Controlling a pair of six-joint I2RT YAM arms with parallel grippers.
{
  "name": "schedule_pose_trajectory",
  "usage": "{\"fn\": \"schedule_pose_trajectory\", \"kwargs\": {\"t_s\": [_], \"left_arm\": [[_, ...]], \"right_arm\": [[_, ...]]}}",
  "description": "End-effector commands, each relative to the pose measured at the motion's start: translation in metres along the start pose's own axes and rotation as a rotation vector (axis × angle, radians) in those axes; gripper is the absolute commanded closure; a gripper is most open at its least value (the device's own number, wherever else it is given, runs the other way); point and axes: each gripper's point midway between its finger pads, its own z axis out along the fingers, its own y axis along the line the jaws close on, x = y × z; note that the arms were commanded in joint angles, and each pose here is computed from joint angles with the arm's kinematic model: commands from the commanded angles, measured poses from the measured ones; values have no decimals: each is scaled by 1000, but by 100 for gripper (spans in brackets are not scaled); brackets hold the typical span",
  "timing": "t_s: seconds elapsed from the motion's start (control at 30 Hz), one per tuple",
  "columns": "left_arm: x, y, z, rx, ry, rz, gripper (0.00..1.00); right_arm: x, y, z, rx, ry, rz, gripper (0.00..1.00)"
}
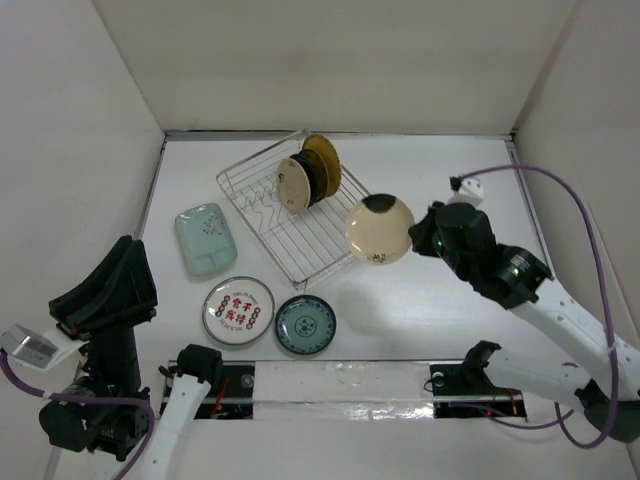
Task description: Load the plates into the dish rack
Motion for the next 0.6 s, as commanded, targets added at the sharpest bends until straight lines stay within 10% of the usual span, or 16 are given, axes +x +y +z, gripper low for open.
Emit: {"fn": "schedule_pose_trajectory", "kwargs": {"t_s": [0.0,0.3,0.57], "left_arm": [[-9,-6,0,26,-40,4,72],[-12,0,0,-2,-50,30,71],[-18,7,-3,-39,-74,51,71]], "right_arm": [[-48,46,33,12,-108,-194,100],[-143,184,131,293,-396,-598,100],[-114,235,202,336,-448,-773,100]]}}
